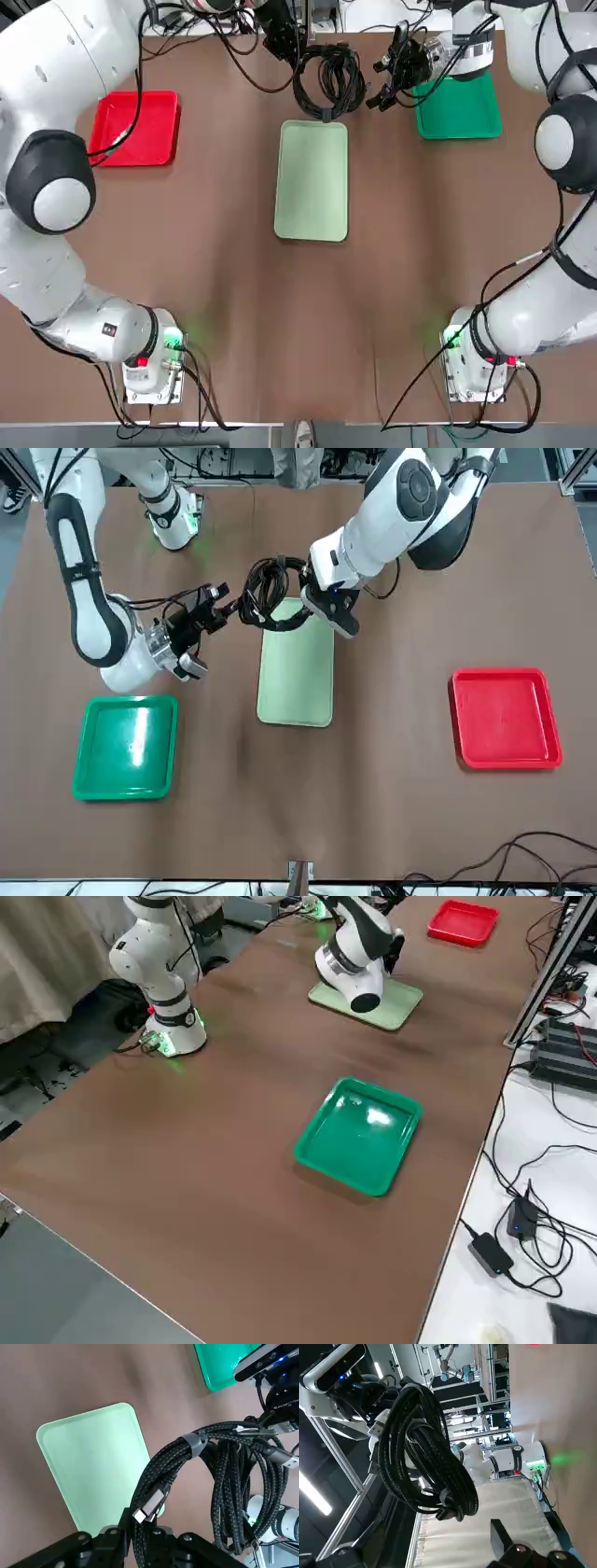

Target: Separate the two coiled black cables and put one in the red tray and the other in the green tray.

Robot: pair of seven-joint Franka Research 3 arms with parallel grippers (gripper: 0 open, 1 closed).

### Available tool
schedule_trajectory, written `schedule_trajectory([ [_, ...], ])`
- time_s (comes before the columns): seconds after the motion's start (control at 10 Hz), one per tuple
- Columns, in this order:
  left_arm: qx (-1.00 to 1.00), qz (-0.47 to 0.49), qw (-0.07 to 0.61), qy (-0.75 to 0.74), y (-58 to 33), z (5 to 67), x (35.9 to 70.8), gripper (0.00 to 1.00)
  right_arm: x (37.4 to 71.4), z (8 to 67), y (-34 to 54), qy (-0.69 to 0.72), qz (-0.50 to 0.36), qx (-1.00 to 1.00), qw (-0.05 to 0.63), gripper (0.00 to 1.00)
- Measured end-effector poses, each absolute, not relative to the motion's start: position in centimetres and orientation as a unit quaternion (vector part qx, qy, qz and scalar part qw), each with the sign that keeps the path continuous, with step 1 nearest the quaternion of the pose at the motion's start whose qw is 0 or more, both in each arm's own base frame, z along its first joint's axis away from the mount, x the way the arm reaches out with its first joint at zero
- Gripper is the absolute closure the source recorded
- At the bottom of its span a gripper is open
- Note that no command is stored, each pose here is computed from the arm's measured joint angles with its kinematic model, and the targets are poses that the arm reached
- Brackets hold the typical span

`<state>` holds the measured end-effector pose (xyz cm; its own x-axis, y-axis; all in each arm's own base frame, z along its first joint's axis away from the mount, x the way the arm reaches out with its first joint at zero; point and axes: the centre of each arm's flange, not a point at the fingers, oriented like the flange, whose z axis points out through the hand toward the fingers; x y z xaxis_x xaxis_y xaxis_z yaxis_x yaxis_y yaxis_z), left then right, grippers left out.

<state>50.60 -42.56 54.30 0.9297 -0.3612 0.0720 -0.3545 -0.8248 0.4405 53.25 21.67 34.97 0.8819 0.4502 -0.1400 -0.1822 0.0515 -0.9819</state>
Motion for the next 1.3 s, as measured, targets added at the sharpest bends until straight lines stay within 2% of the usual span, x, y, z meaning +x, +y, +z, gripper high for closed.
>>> schedule_trajectory([
  [0.1, 0.955, -0.007, 0.229, -0.187, -42.6, 54.3, 50.6, 0.84, 53.1, 35.2, 22.4, -0.102, 0.220, -0.652, 0.718, 0.07],
  [0.5, 0.955, -0.008, 0.229, -0.187, -42.6, 54.3, 50.6, 0.84, 52.9, 35.0, 24.1, -0.101, 0.216, -0.663, 0.710, 0.07],
  [0.7, 0.955, -0.008, 0.229, -0.187, -42.6, 54.2, 50.6, 0.84, 52.9, 35.0, 24.1, -0.100, 0.215, -0.663, 0.710, 0.12],
  [0.8, 0.955, -0.008, 0.229, -0.187, -42.6, 54.2, 50.6, 0.84, 53.0, 35.0, 24.1, -0.101, 0.213, -0.664, 0.710, 0.20],
  [1.0, 0.955, -0.008, 0.229, -0.187, -42.6, 54.3, 50.6, 0.84, 53.2, 34.8, 23.9, -0.098, 0.207, -0.668, 0.708, 0.56],
  [1.1, 0.955, -0.008, 0.230, -0.186, -42.6, 54.3, 50.6, 0.84, 53.2, 34.8, 23.8, -0.098, 0.206, -0.670, 0.706, 0.70],
  [1.2, 0.955, -0.009, 0.232, -0.185, -42.6, 54.3, 50.6, 0.84, 53.2, 34.7, 23.8, -0.097, 0.205, -0.671, 0.705, 0.80],
  [1.3, 0.955, -0.009, 0.232, -0.185, -42.6, 54.3, 50.6, 0.84, 53.2, 34.7, 23.8, -0.097, 0.205, -0.673, 0.704, 0.81],
])
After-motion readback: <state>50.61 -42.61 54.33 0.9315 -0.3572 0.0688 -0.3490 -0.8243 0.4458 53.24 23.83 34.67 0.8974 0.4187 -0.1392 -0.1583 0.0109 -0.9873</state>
